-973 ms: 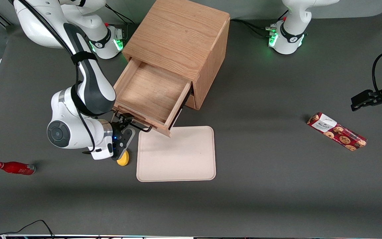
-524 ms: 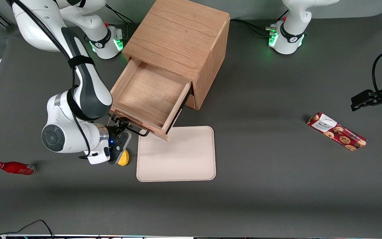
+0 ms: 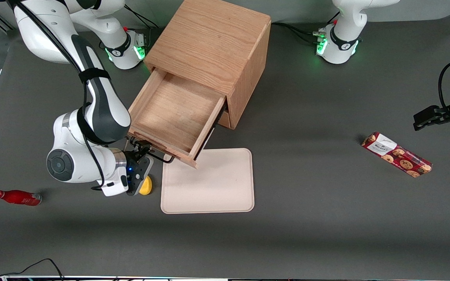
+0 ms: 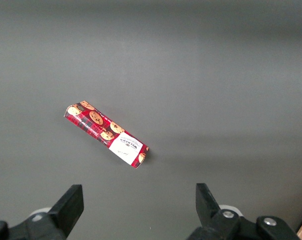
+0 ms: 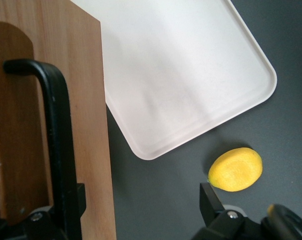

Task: Open upper drawer

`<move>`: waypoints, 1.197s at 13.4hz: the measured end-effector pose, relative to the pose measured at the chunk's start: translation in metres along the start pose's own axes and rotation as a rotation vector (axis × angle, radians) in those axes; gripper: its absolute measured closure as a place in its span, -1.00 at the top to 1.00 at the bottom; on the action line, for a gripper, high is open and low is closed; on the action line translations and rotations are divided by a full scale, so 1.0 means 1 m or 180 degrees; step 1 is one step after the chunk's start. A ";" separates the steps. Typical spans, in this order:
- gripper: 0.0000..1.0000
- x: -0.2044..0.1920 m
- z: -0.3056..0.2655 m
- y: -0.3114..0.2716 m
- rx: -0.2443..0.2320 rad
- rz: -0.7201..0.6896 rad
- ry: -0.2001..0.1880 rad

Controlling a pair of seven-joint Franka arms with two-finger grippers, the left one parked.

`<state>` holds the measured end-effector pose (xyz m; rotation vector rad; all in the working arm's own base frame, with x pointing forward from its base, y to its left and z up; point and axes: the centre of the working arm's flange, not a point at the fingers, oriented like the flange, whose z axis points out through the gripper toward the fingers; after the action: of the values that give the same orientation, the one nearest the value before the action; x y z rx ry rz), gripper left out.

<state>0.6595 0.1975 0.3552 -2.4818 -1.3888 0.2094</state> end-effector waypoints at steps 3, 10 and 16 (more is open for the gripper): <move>1.00 -0.006 -0.003 0.009 -0.0033 -0.0015 -0.0003; 1.00 -0.007 -0.010 0.009 -0.0007 -0.0060 -0.0041; 1.00 -0.011 -0.059 -0.008 -0.0015 -0.0041 -0.0032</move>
<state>0.6627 0.1811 0.4133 -2.4780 -1.4105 0.2163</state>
